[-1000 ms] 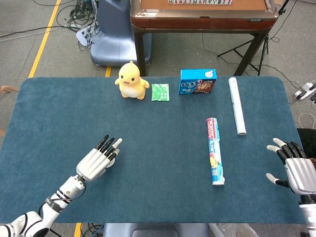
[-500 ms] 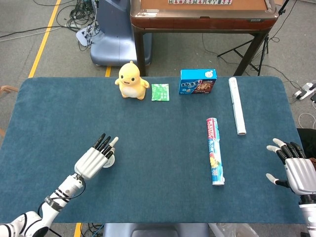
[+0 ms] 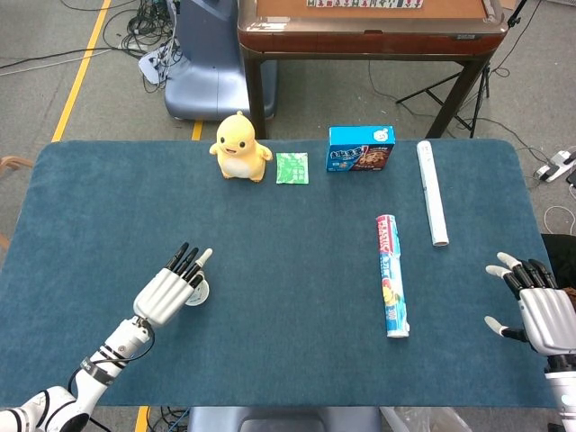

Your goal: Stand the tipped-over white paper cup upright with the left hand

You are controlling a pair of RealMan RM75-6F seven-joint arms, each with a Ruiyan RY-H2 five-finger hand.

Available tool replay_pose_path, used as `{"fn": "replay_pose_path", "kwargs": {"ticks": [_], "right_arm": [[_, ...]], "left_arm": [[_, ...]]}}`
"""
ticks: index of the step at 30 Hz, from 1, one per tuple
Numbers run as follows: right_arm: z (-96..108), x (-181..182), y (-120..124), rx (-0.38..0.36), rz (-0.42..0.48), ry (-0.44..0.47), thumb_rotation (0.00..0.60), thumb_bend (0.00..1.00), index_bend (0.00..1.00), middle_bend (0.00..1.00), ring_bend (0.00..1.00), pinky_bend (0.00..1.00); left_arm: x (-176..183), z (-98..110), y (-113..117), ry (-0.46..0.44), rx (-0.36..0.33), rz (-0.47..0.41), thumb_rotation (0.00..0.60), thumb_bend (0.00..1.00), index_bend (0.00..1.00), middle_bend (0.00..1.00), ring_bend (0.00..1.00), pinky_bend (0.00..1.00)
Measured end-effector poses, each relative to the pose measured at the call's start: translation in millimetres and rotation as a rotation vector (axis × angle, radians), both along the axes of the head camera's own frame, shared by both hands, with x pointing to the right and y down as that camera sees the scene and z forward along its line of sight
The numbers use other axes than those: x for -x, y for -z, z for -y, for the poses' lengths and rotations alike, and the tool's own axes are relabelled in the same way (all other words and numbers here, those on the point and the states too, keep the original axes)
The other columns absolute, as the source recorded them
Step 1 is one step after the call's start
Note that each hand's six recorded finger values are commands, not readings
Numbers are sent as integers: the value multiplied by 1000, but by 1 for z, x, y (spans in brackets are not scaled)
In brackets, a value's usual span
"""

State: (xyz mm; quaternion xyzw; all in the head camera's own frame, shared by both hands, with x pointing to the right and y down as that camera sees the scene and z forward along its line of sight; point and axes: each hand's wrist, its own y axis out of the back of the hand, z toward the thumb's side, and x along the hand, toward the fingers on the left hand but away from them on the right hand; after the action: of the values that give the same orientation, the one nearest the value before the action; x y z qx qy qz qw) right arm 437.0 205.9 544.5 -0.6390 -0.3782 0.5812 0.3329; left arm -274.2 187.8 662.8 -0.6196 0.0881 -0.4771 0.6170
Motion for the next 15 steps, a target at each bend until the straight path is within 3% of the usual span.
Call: {"fn": "replay_pose_path", "kwargs": {"ticks": [15], "right_arm": [[0,-1,-1,4,-2,-2,600,116,261,129,111,101]], "left_arm": [[4,1,-1,22,0,-12,600,211,368,0,0,0]]}}
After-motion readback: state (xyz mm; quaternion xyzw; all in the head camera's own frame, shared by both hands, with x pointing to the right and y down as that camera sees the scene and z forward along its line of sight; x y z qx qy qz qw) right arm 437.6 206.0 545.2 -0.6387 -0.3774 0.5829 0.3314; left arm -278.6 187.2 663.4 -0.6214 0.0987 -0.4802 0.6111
